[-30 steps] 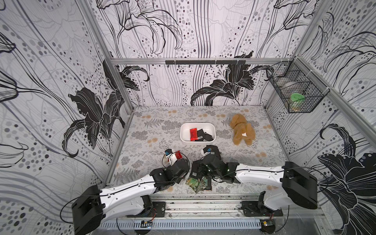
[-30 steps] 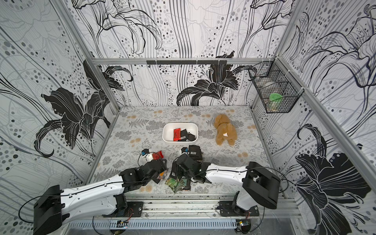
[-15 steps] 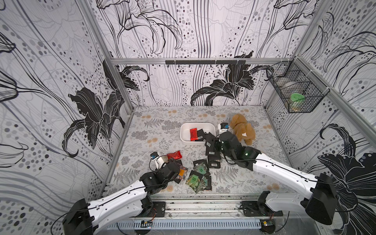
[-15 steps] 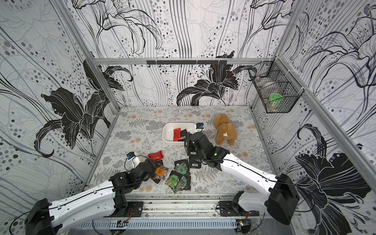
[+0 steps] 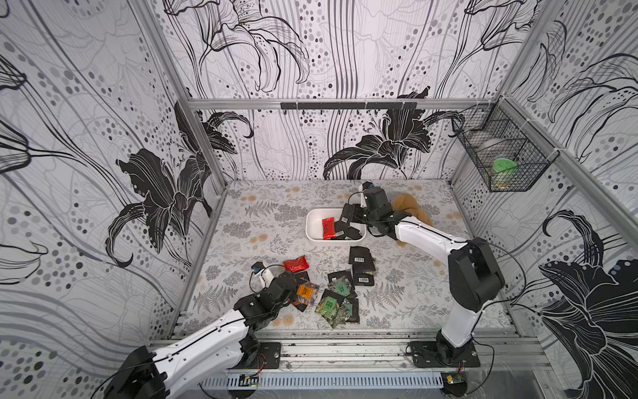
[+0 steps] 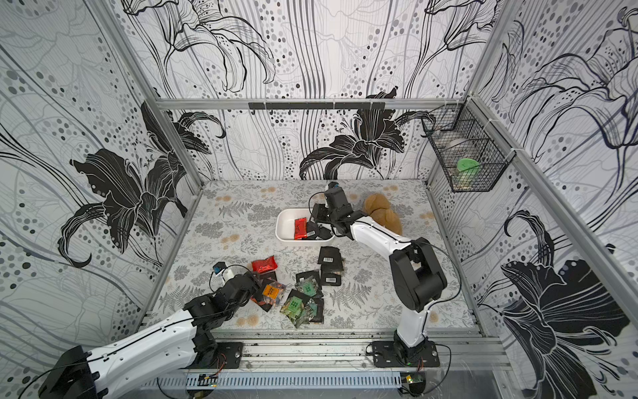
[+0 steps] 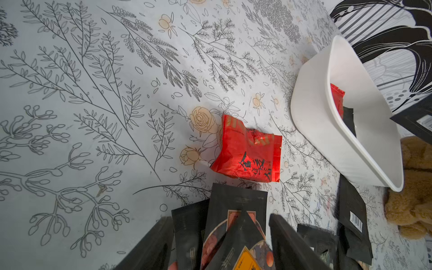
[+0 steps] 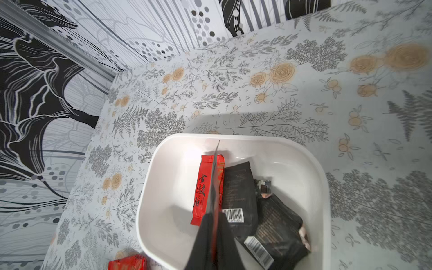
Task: Put the tea bags into the storage box
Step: Place the tea bag in the storage box.
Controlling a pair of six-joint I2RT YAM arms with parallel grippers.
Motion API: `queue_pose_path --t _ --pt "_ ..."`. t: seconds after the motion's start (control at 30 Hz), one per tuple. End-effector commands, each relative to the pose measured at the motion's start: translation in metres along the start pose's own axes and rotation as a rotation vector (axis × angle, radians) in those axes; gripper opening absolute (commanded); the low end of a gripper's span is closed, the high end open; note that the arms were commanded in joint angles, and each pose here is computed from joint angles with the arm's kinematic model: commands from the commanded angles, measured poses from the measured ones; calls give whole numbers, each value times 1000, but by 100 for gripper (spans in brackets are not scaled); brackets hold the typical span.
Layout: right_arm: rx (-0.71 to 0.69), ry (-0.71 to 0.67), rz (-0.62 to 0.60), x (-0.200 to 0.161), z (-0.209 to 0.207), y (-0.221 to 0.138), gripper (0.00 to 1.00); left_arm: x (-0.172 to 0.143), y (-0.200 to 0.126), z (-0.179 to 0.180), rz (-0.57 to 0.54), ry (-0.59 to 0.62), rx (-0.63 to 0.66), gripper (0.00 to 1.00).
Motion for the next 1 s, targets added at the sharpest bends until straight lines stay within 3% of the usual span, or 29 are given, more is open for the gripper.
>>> queue_pose_path --t 0.0,0.27,0.6,0.8,0.97 --pt "-1 -19 46 -1 0 16 0 -3 3 0 14 -5 -5 70" --pt "-21 -9 65 -15 -11 24 0 0 1 0 9 -9 -1 71" --pt "-63 -19 80 -27 -23 11 15 2 -1 -2 7 -12 -3 73" --pt "-95 -54 32 -13 -22 -19 31 3 -2 -3 7 -11 -3 75" --pt "-75 -74 -19 -3 -14 -61 35 2 -3 -5 15 -14 -15 75"
Point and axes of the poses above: each gripper's point midway between its finger pads, its own y axis out along the fingers, its own z axis along the line the jaws close on, x = y × z, the point moved 2 cm from there along -y, back along the fingers, and after that the axes turned 1 degree about y, right-handed, at the moved point
